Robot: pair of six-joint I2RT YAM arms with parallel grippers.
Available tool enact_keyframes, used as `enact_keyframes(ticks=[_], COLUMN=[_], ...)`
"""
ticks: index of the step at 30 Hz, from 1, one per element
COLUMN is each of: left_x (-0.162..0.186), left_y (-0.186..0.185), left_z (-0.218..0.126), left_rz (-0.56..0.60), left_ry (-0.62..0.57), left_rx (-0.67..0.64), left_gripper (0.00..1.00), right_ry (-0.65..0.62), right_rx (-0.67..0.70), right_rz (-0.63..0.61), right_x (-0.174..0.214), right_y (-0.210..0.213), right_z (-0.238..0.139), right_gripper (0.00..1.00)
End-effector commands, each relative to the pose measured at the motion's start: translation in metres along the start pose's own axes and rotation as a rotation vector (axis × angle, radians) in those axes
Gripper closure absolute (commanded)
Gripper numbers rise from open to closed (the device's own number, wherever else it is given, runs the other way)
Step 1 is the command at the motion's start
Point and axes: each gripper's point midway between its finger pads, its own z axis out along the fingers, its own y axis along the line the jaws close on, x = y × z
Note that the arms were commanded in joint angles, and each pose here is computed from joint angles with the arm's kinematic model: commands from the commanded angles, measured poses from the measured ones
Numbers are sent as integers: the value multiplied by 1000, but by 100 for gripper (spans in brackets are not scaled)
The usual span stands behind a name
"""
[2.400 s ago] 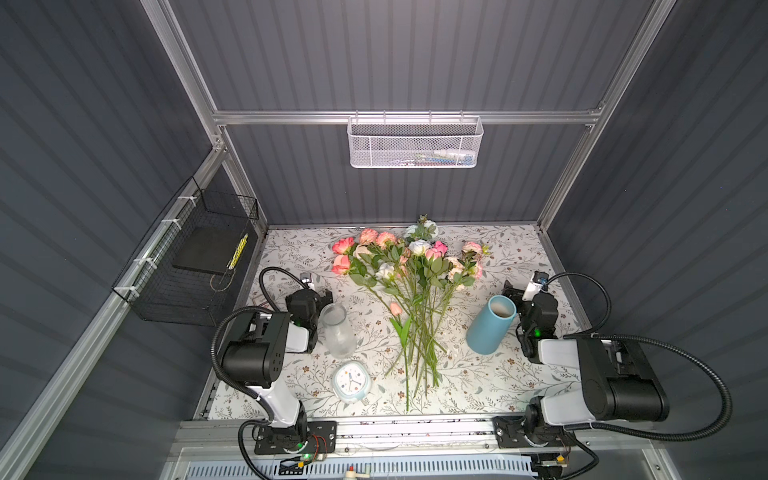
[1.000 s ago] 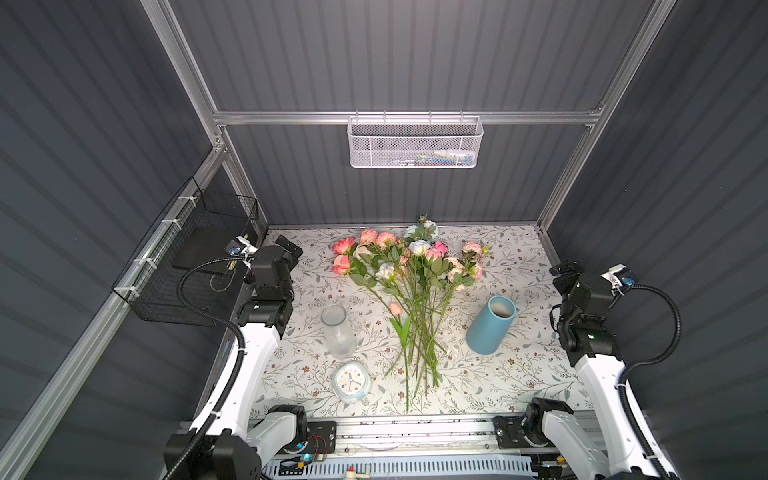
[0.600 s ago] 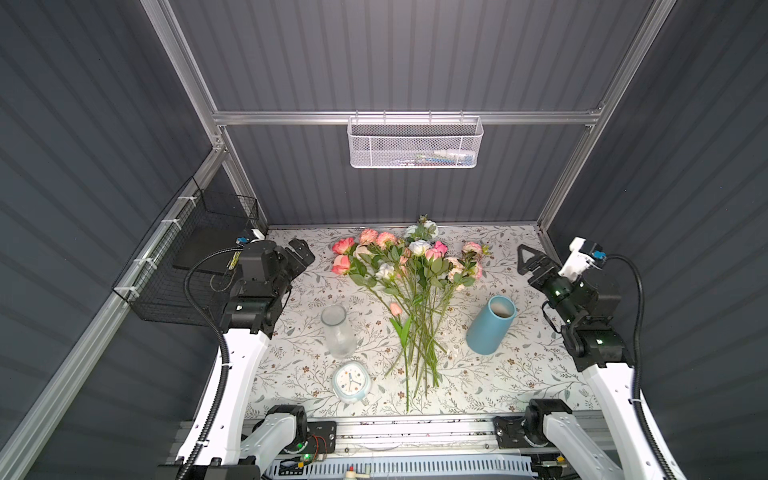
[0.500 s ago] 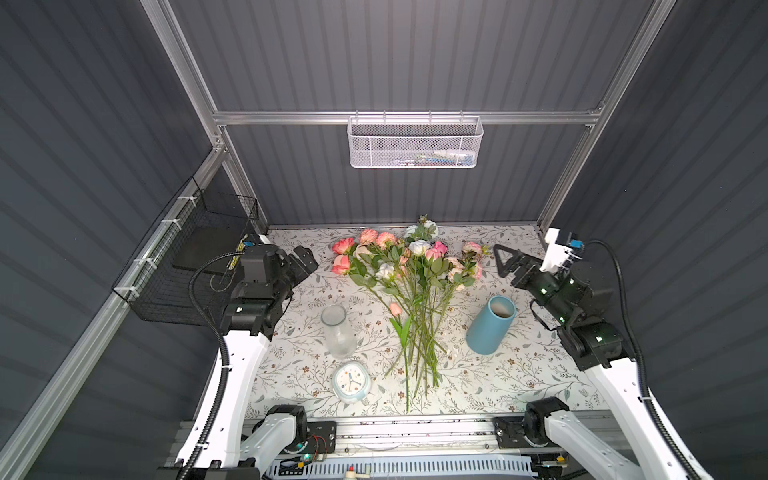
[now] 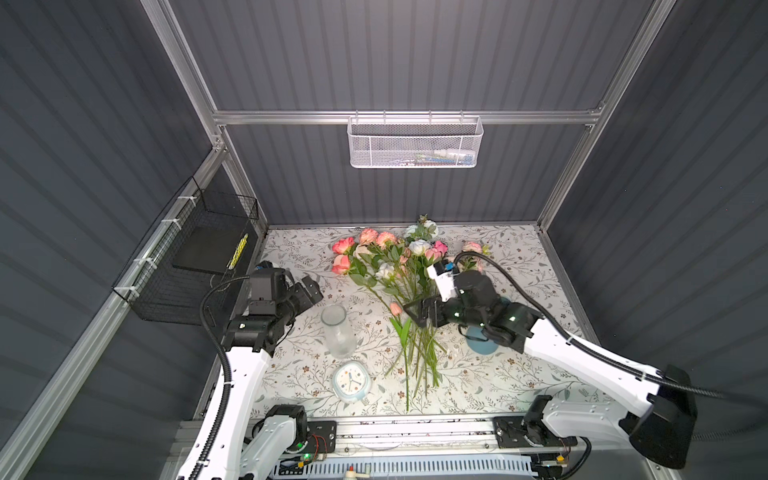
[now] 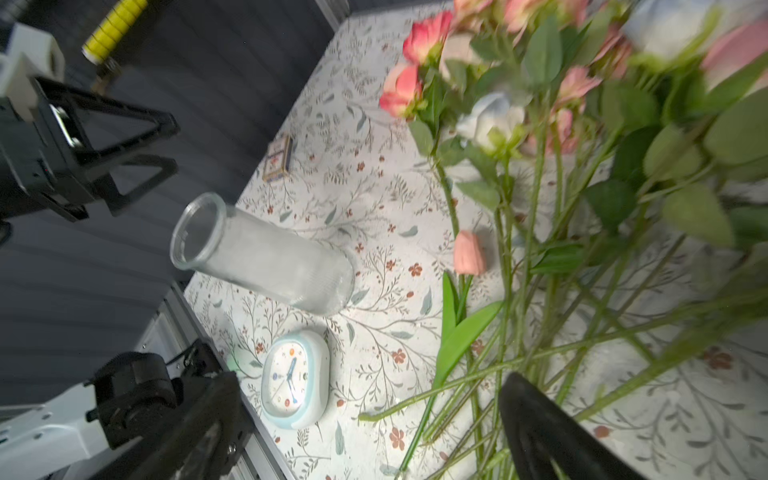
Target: Arrange the flowers into the vase
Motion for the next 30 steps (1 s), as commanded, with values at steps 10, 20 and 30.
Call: enact_keyframes(ticks=[10,20,30], left_x=[36,40,56], left_y=[28,26,38], left_z=[14,17,27], left_rz=[-25,-43,-88], left_ry=[85,91,115], left_rx=[-74,-58,-87], left_gripper=[0,0,3], right_ry=[222,167,68], right_rx=[219,441,539], right_rz=[-93,6,177], right_x=[56,72,85], right_y=[-18,-59,-88], right_z=[86,90,65], right_gripper=[1,1,1])
